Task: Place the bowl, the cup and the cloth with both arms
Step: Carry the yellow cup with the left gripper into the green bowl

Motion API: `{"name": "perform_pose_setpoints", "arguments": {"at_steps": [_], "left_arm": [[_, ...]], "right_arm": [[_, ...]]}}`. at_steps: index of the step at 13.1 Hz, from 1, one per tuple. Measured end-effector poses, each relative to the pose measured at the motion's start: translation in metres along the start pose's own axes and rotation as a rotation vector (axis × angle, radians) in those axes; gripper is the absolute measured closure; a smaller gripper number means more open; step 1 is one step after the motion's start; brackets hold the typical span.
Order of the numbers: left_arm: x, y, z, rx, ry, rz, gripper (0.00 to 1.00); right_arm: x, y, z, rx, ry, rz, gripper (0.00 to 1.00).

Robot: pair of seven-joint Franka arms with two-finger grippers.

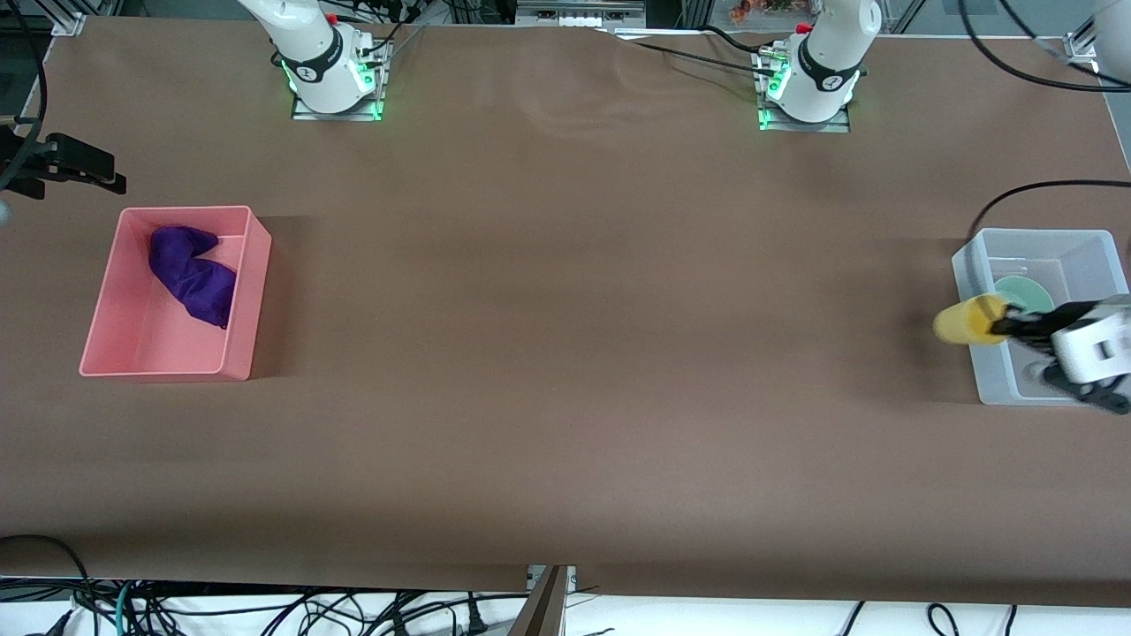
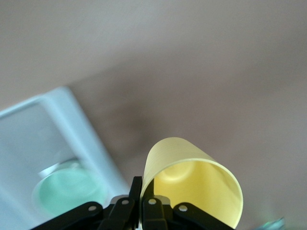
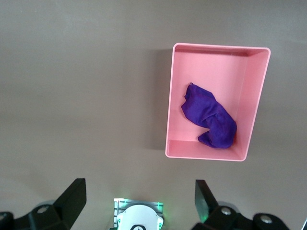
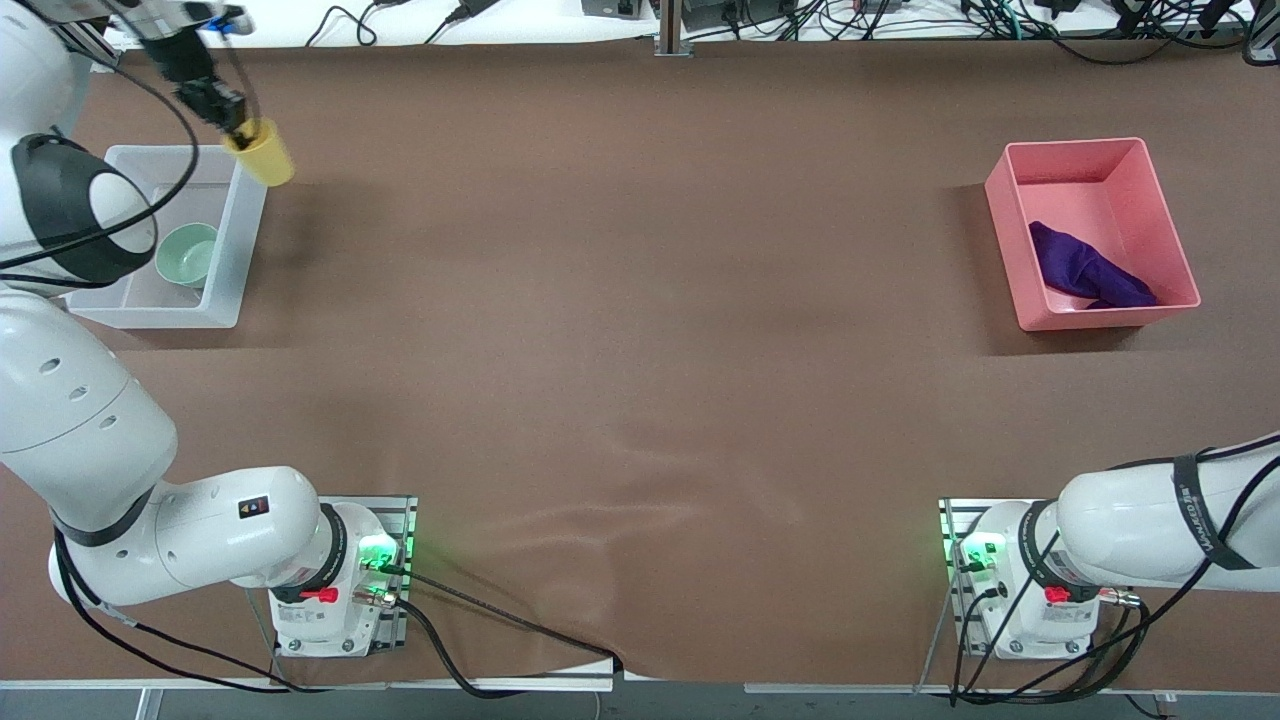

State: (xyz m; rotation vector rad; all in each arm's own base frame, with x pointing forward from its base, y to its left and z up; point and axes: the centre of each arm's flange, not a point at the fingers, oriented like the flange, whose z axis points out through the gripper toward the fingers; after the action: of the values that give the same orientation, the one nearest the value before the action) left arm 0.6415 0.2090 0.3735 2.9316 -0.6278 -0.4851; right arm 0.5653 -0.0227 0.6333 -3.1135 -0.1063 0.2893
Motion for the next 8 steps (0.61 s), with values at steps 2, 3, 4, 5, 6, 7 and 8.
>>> {"name": "perform_pose_setpoints", "arguments": {"at_steps": [2,3,4,5,6,7,8], "left_arm": [[-0.047,-0.054,0.017,-0.011,-0.023,0.027,0.96],[-0.065,-0.075,0.028,-0.021,-0.025,0.035,0.96],[-0.078,-0.094,0.04,-0.018,-0.024,0.042,0.96],[-0.085,-0.108,0.052,-0.015,-0.019,0.047,0.96],[-0.089,-0.119,0.064,-0.01,-0.011,0.048,0.96],[-0.089,-0.127,0.075,-0.001,0.0,0.053,0.96],[-0.087,-0.131,0.087,0.006,0.007,0.062,0.96]], "right_arm": [[0.001,0.0,0.001,0.0,-0.002,0.004,0.0],[0.001,0.0,0.002,0.001,-0.003,0.004,0.0],[0.001,0.0,0.002,0.001,-0.004,0.005,0.0],[0.001,0.0,0.002,0.001,-0.004,0.005,0.0],[0.002,0.0,0.002,0.001,-0.004,0.006,0.0],[0.002,0.0,0.002,0.001,-0.004,0.006,0.0],[0.002,0.0,0.002,0.001,-0.004,0.006,0.0]]}}
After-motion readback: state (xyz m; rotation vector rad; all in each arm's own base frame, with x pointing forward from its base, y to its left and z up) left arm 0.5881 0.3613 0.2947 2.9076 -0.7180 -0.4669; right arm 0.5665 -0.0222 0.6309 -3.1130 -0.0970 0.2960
